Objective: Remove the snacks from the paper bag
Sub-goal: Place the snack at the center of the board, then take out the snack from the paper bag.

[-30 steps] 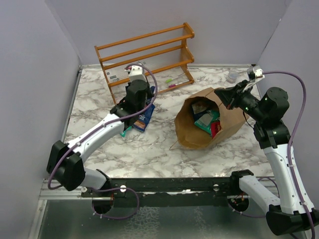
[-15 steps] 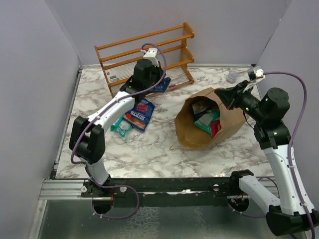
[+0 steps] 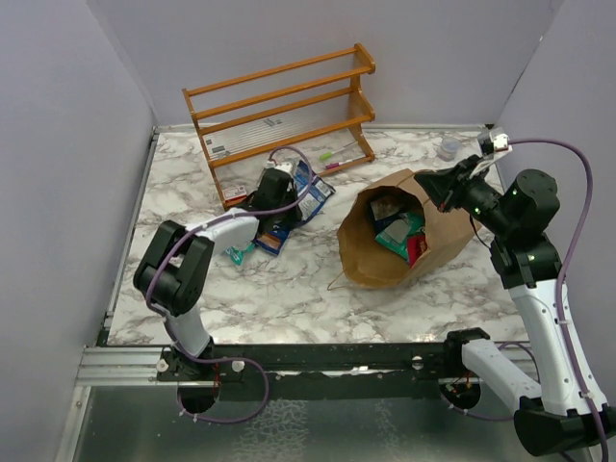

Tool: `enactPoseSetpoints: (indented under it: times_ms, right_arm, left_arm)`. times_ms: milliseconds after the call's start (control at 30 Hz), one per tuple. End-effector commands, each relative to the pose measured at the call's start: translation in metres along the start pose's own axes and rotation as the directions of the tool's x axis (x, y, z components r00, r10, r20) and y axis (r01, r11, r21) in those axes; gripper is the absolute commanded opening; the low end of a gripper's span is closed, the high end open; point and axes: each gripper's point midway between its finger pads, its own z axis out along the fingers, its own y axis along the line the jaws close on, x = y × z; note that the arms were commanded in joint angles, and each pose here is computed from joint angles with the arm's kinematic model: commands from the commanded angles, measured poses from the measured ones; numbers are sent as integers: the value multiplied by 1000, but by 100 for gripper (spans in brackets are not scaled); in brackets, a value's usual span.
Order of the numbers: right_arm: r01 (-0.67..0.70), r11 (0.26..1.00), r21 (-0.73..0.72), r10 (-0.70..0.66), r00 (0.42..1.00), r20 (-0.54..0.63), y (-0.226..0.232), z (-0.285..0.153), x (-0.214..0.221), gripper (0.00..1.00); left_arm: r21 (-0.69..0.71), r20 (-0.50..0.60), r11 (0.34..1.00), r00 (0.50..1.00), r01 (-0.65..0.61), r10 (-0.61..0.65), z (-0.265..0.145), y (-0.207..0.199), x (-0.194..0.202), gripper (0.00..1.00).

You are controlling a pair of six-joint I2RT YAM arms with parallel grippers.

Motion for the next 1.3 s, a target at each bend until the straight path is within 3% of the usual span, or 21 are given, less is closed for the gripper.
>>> enactPoseSetpoints:
  times_ms: [0,467,700,900,1100,1267]
  right_arm:
    - [13,1000,-1,-12,1000,26,0,2,-8,2]
    - [6,1000,-17,-5,1000,20,3,3,-8,2]
    - [13,1000,-8,-12,1000,26,4,-1,-11,2]
    - [6,1000,-13,-6,1000,22,2,1,-5,2]
    - [4,1000,-20,-4,1000,22,3,3,-6,2]
    - [-1,1000,-25,1,1000,22,5,2,-6,2]
  left_arm:
    - [-30,131,996,989,80,-76,-34,3,-22,0]
    - [53,44,986,986,160,-162,-48,5,35,1]
    - [142,87,986,992,82,-95,-80,-9,28,38]
    - [253,172,966,981,48,-94,-126,-37,11,57]
    - [282,288,957,958,-71,-14,-166,-90,8,58]
    - [308,344,947,939,-92,-21,-171,-141,22,56]
